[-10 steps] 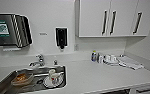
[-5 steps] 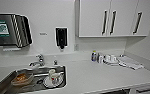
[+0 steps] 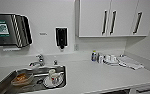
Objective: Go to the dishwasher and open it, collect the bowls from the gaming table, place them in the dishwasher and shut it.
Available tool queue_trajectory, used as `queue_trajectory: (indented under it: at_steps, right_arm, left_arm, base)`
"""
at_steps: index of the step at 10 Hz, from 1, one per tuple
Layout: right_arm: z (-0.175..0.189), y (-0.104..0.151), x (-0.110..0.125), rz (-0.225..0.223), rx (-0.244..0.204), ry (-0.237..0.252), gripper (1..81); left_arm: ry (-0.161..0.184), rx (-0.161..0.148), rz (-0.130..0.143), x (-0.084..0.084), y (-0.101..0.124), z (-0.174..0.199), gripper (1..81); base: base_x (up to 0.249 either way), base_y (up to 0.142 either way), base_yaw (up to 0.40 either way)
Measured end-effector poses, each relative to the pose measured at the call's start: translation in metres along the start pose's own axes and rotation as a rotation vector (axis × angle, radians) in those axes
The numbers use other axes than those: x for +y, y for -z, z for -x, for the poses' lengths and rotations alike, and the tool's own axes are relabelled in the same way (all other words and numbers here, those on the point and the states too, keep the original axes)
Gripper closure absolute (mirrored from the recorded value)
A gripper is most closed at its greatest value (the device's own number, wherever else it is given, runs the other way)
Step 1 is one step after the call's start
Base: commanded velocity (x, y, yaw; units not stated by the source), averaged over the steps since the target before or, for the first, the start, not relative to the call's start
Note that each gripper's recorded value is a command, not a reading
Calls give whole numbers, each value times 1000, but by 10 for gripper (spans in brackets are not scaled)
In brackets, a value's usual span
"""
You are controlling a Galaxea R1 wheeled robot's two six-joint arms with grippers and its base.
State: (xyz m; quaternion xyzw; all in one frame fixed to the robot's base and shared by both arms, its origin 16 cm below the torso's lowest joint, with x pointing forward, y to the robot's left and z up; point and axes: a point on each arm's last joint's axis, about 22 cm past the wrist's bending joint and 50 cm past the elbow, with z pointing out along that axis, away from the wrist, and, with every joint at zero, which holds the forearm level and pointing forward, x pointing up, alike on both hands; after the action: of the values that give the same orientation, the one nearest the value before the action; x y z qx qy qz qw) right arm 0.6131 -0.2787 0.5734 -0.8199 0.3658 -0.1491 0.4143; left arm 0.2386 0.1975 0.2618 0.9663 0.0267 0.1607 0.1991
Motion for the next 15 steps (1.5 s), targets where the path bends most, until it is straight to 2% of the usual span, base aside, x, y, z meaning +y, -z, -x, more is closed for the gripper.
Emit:
queue_trajectory:
  at_steps: [6,11,15]
  right_arm:
    - [-3,-6,4,6,15,-7,10]
    - [-12,-25,24,40,55,-37,10]
    - [-7,-20,46,66,54,-40,10]
  left_arm:
    - [2,0,8,7,-3,1,10]
    - [2,0,7,7,-3,1,10]
    - [2,2,15,13,-5,1,10]
  base:
    - [0,0,0]
    - [0,0,0]
    - [0,0,0]
